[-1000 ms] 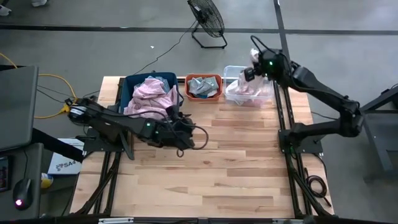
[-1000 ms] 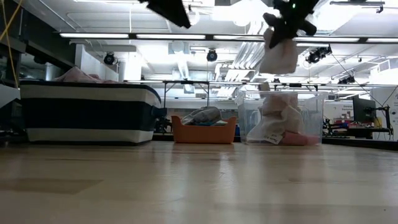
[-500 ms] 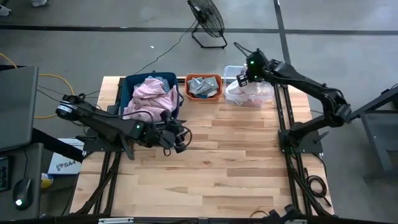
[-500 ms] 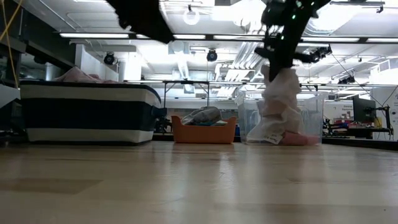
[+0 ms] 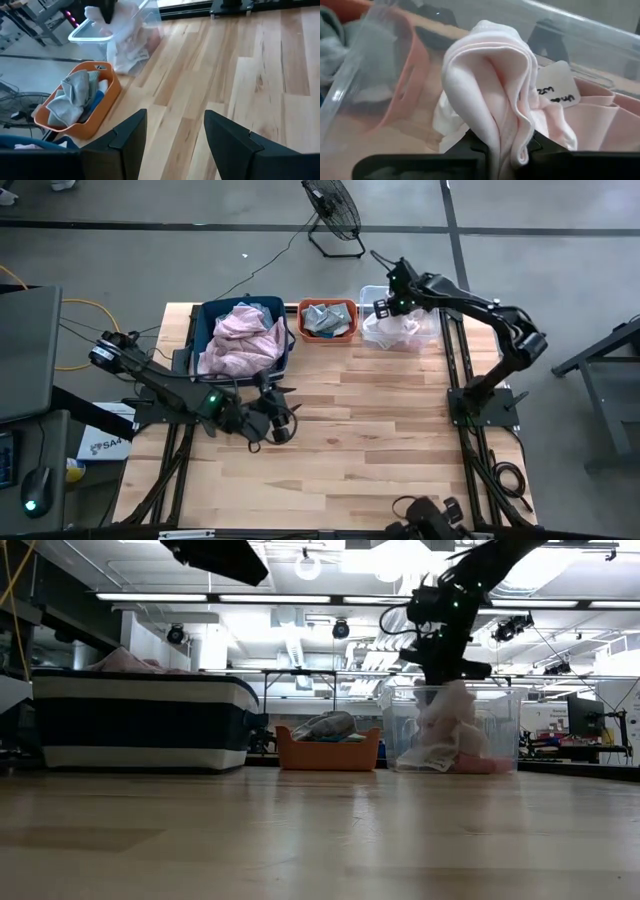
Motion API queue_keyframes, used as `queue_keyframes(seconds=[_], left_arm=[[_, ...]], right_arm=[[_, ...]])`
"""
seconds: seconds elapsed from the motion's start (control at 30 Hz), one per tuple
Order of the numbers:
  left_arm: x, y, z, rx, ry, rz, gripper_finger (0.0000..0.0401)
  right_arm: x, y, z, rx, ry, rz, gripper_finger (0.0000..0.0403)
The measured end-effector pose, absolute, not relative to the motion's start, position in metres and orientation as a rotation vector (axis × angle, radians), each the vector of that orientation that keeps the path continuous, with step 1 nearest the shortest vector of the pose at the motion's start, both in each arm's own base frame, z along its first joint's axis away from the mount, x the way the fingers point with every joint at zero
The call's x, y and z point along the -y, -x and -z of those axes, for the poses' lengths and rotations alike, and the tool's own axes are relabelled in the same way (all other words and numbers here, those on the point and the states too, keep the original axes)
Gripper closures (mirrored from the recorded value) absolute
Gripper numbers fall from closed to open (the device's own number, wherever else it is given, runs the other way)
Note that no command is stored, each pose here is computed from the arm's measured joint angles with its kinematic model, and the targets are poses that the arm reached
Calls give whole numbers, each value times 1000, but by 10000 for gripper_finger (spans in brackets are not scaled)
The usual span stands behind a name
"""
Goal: Pick & Place Cloths
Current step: Put the light pink underwear into the transparent bin
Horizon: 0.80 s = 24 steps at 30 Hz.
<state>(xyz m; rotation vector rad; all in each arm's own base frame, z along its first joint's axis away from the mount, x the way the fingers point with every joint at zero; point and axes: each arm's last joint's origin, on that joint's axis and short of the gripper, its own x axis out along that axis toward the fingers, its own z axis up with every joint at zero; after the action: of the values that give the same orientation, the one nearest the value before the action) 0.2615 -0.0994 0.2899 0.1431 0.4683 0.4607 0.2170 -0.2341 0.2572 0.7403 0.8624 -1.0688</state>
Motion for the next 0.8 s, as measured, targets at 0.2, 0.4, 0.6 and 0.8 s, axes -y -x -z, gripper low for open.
queue_keyframes(seconds=[0.2, 0.4, 0.6, 0.8], left_arm=[[100, -261, -290, -458, -140, -476, 210], [100, -261, -291, -452, -144, -492, 210], [100, -261, -291, -453, -145, -492, 210], [100, -261, -290, -453, -145, -492, 210]], right_arm=[[249, -207, -249, -840, -854, 1063, 374], [256, -208, -236, -866, -904, 1068, 374], [262, -213, -216, -916, -969, 1037, 374], [265, -217, -202, -962, -992, 1000, 365]])
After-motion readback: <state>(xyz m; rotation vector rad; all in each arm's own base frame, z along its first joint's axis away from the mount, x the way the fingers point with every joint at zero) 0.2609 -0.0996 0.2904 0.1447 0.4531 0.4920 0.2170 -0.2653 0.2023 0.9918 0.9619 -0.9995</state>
